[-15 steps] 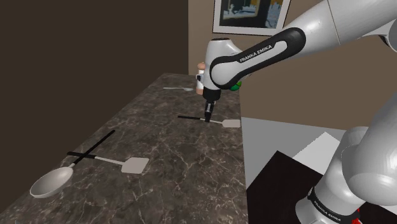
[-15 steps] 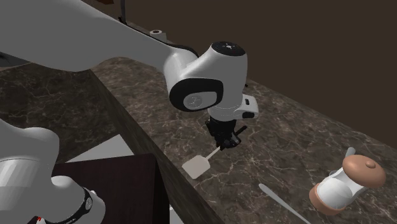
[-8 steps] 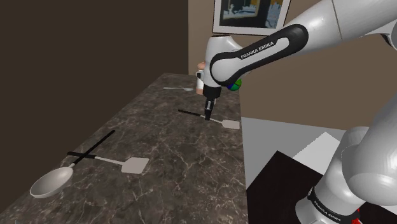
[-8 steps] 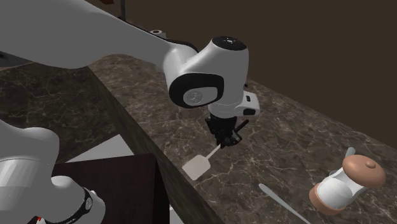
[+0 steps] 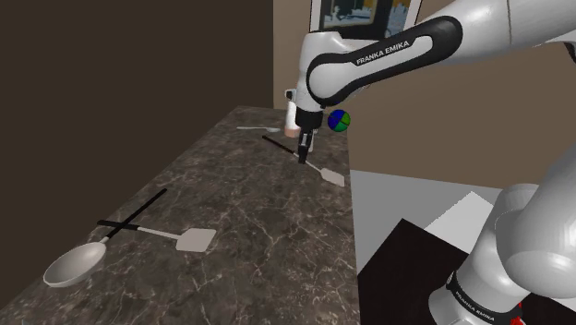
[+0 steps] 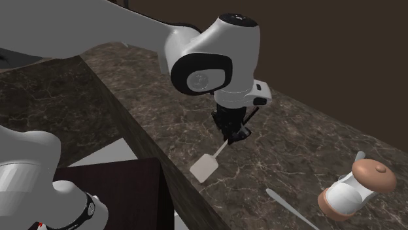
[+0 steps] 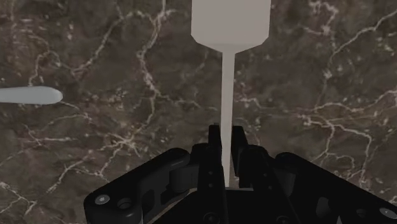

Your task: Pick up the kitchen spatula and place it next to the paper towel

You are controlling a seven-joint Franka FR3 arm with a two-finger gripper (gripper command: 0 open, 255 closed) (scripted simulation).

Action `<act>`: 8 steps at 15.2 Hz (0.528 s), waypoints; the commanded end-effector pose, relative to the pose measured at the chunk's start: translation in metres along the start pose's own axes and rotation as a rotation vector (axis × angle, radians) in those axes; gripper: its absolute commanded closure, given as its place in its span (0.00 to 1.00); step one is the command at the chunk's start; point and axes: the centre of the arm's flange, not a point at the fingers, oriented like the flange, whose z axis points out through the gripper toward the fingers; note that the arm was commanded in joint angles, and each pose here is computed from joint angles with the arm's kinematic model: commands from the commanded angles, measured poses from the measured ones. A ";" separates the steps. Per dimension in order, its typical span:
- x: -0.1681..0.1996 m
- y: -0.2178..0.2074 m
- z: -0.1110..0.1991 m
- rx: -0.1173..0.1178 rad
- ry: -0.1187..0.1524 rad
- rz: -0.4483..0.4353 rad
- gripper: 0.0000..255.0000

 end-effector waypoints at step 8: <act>0.004 -0.001 -0.048 0.000 -0.001 0.000 1.00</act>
